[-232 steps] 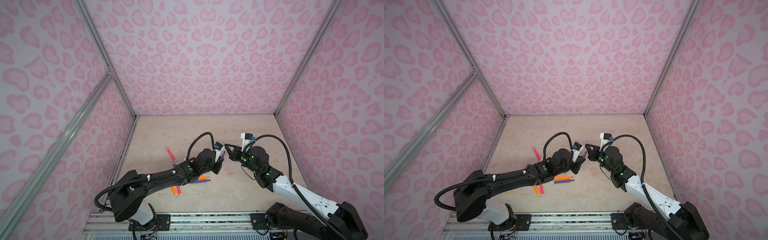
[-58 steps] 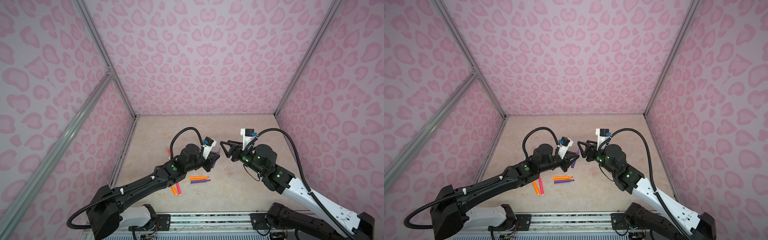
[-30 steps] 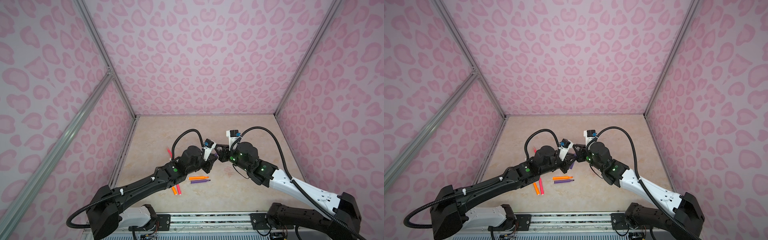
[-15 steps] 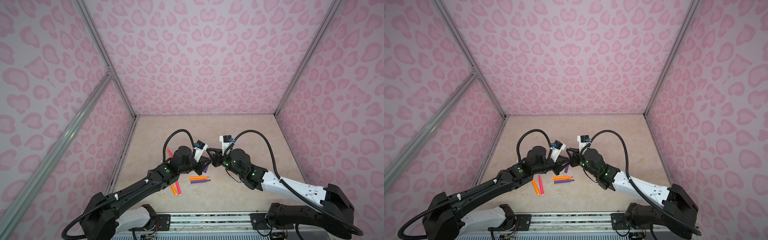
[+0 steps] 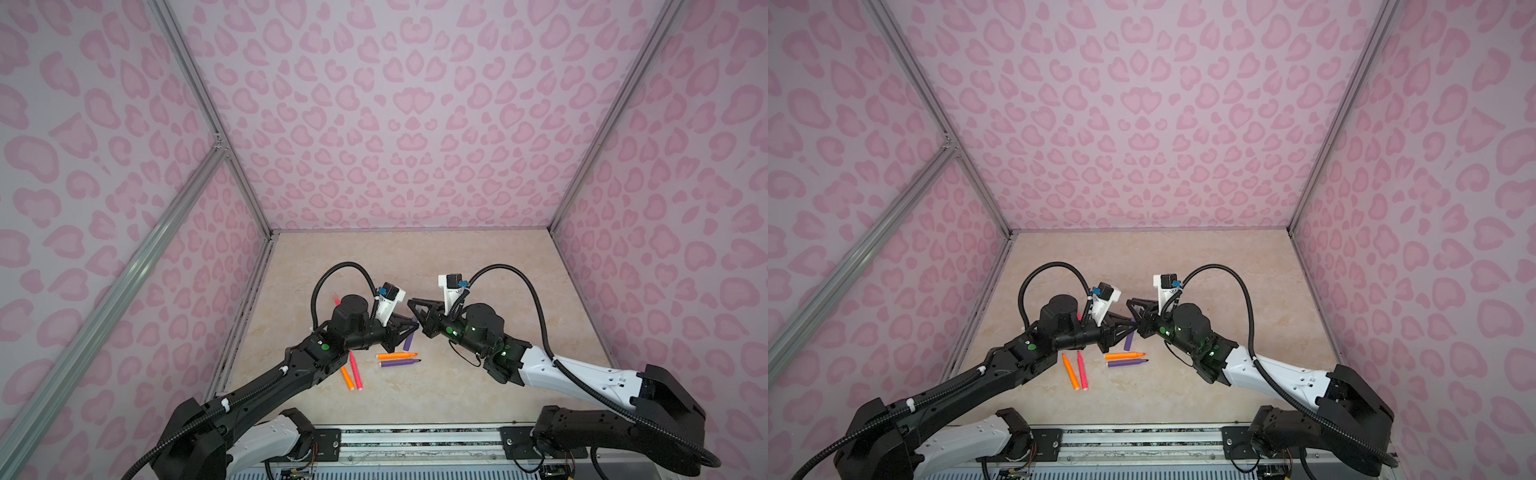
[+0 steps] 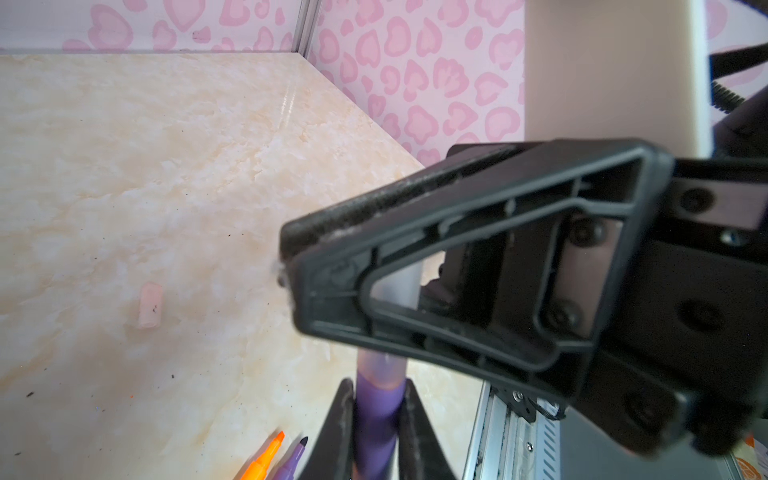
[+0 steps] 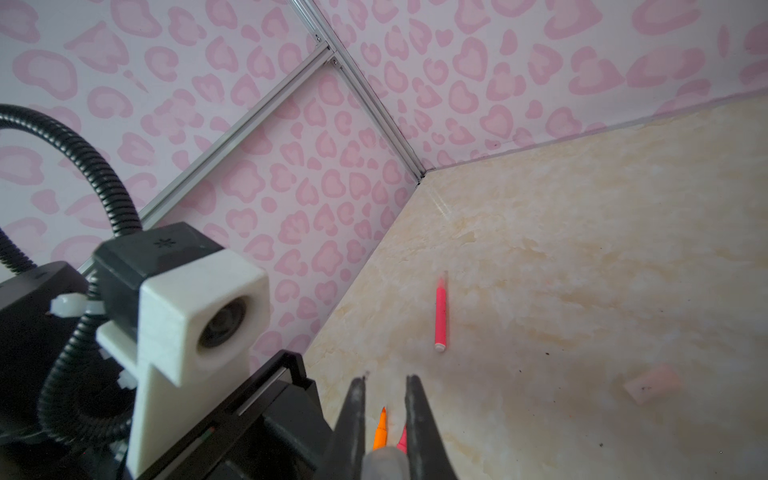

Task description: Insert the pens into the pen caps

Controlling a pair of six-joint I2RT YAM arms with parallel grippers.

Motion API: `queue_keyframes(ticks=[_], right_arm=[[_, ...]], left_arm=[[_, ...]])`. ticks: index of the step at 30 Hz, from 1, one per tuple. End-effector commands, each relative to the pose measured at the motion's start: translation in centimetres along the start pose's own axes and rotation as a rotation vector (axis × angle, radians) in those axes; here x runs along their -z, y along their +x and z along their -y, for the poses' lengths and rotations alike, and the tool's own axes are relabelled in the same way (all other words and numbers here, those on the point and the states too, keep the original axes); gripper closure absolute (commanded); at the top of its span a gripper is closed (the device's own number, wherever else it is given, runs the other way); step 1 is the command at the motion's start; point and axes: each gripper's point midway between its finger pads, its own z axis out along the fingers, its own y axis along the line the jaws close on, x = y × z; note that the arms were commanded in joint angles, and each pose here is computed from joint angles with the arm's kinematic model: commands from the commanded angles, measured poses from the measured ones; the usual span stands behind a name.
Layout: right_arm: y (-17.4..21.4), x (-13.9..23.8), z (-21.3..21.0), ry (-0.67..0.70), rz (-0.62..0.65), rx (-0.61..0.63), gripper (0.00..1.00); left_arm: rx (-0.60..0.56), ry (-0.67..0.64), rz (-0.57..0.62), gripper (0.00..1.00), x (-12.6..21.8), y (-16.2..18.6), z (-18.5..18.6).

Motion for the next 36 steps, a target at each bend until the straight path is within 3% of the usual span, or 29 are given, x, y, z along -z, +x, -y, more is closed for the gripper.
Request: queue_keyframes(ticks=[1,6,13,20,25,28,36], right_arm=[[4.9,0.4,0.3,0.071,-0.223,0.044,1.00],[5.8,0.7,2.2,0.320,-0.229,0.148,1.00],[7.9,-0.2,1.8,0.309,-0.270,0.151,1.00],[9.7,0.6,-1.9,0.006,-0.311,0.098,1.00],[9.0,3.4,-1.8,-0.115,-0.234,-0.020,1.00],[7.8,4.8,-1.3,-0.115,-0.186,-0.027,1.00],[5.2,5.3,-1.1,-0.031,-0.144,0.033,1.00]], left_arm=[[-0.013,-0.263,0.320,0.96,2.1,-7.3,-3.9],[0.013,-0.430,0.326,0.96,3.3,-7.3,-6.4],[-0.003,-0.472,0.332,0.96,3.7,-7.4,-6.4],[0.053,-0.301,0.312,0.96,2.8,-8.2,-4.4],[0.068,-0.086,0.307,0.96,2.2,-9.1,-1.4],[0.069,-0.009,0.303,0.96,2.0,-9.3,-0.1],[0.043,-0.050,0.301,0.96,2.3,-9.1,-0.6]])
